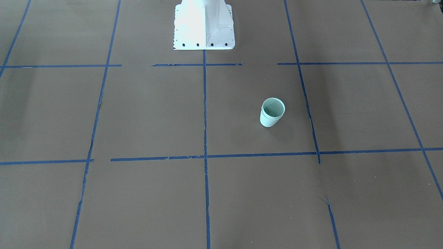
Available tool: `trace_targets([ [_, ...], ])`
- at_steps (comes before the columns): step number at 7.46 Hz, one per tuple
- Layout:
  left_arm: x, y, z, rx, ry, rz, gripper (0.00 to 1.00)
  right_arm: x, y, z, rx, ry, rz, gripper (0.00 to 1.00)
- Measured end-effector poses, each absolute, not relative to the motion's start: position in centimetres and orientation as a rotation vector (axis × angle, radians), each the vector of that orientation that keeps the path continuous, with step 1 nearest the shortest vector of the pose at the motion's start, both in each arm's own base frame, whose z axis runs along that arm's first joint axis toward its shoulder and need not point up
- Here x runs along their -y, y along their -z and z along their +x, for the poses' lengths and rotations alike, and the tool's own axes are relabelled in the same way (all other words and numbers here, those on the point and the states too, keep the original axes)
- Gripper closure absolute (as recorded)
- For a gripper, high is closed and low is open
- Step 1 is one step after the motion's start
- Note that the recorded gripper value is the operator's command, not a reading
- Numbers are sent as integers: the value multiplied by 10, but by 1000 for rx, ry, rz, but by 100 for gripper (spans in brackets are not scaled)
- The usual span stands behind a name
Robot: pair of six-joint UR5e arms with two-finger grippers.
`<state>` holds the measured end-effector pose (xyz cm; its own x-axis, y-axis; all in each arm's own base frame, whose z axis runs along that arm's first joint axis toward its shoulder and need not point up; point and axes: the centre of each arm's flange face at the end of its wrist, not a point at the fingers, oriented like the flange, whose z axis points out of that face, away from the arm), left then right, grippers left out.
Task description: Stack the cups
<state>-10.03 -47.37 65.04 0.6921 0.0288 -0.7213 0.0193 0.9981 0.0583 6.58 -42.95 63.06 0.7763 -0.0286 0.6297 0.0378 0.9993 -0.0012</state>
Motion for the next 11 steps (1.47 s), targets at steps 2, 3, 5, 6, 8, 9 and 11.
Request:
trace_targets([
  [2, 473, -660, -99, -811, 0, 45, 0, 429, -631, 66, 681, 36, -15, 0],
  [3, 473, -662, -98, -811, 0, 41, 0, 429, -631, 66, 681, 36, -15, 0],
  [5, 475, -660, -95, -811, -11, 45, 0, 430, -631, 66, 681, 36, -14, 0],
  [6, 476, -659, -89, -812, -24, 44, 0, 430, -630, 66, 681, 37, -14, 0],
  [8, 478, -659, -75, -814, -49, 29, 0, 430, -630, 65, 681, 37, -14, 0],
  [9, 478, -659, -71, -814, -56, 24, 0, 430, -630, 65, 681, 37, -14, 0],
  [11, 478, -661, -69, -813, -62, 22, 0, 430, -630, 65, 681, 37, -14, 0],
])
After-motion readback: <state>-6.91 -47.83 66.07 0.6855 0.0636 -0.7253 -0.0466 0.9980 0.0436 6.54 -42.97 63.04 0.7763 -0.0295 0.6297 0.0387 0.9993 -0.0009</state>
